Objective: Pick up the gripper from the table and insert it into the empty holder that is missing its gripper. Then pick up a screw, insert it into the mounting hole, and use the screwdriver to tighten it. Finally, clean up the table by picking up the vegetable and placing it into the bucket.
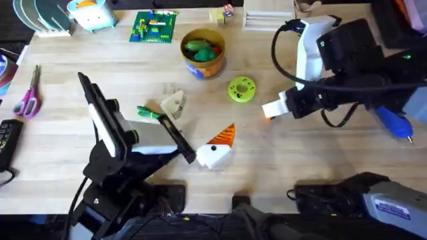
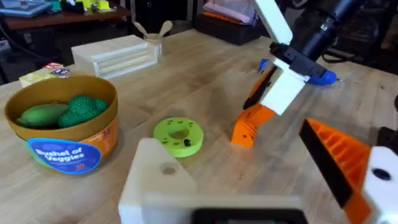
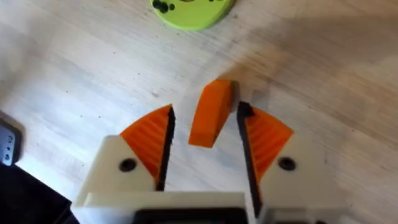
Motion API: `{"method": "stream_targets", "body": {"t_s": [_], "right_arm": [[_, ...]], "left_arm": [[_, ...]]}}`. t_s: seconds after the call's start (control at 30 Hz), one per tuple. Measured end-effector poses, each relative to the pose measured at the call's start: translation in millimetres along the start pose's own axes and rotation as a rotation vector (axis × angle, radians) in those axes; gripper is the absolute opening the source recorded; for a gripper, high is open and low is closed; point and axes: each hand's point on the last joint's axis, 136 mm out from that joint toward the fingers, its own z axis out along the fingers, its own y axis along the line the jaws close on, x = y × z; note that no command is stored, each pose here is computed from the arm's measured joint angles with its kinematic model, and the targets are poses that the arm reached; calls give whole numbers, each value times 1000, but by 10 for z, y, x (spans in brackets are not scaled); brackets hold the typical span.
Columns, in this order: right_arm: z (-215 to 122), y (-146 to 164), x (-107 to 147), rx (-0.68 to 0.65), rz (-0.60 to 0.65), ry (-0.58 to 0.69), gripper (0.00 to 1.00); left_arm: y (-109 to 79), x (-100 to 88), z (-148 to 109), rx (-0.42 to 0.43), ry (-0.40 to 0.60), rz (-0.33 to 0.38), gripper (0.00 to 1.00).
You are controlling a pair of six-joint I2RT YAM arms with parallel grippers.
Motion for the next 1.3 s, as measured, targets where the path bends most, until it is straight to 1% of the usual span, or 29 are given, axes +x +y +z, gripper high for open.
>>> {"method": "stream_targets", "body": {"t_s": [0.07, 0.17, 0.23, 0.33, 0.4, 0.47, 0.5, 0.57, 0.63, 0.7, 0.8, 0.9, 1.0, 1.1, 1.2, 1.3], "right_arm": [[19, 19, 9, 7, -14, 7, 591], [30, 27, 41, 16, -23, 22, 547], [30, 24, 62, 19, -20, 31, 473], [29, 14, 72, 24, -17, 35, 310], [23, 8, 71, 29, -16, 36, 155], [1, 9, 94, 32, -10, 51, 30], [-25, 12, 100, 34, -9, 59, 14], [-117, 35, 72, 36, -7, 65, 15], [-265, 79, -24, 36, -14, 41, 14], [-479, 144, -193, 35, -31, -25, 13], [-829, 250, -447, 32, -61, -157, 12], [-1063, 373, -542, -9, -35, -259, 12], [-1041, 587, -707, -151, -32, -359, 10], [-876, 794, -900, -337, -1, -439, 10], [-671, 944, -937, -508, 85, -425, 10], [-522, 1114, -873, -634, 170, -333, 10]], "left_arm": [[0, 0, 0, 0, 0, 0, 993], [0, 0, 0, 0, 0, 0, 993], [0, 1, 0, 0, 0, 0, 992], [0, 0, 0, 0, 0, 0, 993], [0, 0, 0, 0, 0, 0, 993], [0, 1, 0, 0, 0, 0, 993], [0, 1, 0, 0, 0, 0, 992], [0, 1, 0, 0, 0, 0, 993], [0, 0, 0, 0, 0, 0, 993], [0, 1, 0, 0, 0, 0, 993], [0, 0, 0, 0, 0, 0, 993], [0, 0, 0, 0, 0, 0, 992], [0, 1, 0, 0, 0, 0, 993], [0, 0, 0, 0, 0, 0, 992], [0, 1, 0, 0, 0, -2, 993], [-1, 0, 0, 1, 0, -25, 993]]}}
